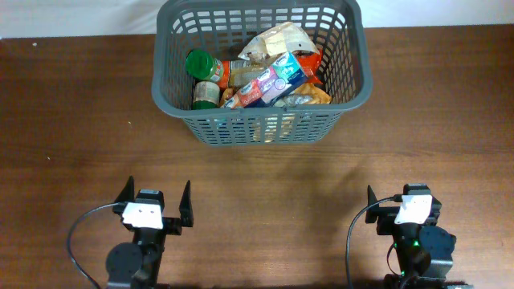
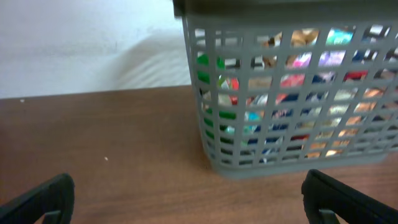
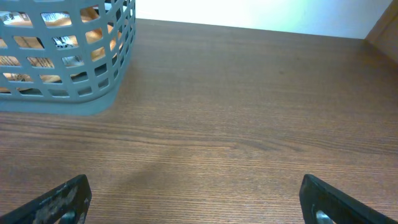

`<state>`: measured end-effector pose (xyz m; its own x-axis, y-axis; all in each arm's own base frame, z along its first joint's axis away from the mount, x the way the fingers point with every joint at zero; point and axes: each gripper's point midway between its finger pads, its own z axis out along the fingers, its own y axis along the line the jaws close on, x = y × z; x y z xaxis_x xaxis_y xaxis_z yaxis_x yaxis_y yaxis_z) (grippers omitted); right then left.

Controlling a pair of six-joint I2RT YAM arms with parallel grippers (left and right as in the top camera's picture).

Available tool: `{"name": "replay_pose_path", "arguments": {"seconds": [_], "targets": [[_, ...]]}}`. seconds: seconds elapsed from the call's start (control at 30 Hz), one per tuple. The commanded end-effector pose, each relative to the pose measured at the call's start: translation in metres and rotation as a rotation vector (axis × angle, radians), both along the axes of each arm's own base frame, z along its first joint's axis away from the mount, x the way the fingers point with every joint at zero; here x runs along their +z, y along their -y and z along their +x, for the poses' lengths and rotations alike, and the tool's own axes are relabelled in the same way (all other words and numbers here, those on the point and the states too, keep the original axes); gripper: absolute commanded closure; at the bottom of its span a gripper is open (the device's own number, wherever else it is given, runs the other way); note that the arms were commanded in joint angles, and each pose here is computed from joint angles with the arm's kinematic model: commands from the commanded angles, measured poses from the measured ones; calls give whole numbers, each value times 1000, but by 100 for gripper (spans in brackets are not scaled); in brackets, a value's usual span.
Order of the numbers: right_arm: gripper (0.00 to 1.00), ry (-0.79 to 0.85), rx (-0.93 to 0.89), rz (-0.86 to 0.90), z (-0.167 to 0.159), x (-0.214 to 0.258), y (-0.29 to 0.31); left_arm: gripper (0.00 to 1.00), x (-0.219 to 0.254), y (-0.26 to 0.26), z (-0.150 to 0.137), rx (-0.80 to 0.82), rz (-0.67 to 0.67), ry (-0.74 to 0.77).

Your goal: Pack container

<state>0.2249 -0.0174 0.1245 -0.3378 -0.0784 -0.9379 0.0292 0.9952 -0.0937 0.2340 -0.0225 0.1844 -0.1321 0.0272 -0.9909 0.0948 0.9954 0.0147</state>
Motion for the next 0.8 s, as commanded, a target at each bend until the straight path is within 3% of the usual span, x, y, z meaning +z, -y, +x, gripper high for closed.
{"name": "replay_pose_path", "arguments": {"seconds": [0.0,0.13,0.77], "targets": [[1,-1,-7,-8,-1,-2,2,1,-16,3,0,-18,-7,-15],[1,-1,-7,-8,-1,-2,2,1,-39,4,0,-17,-1,-70],[1,-1,-7,-8,-1,-2,2,1,-38,4,1,-17,-1,-67]]}}
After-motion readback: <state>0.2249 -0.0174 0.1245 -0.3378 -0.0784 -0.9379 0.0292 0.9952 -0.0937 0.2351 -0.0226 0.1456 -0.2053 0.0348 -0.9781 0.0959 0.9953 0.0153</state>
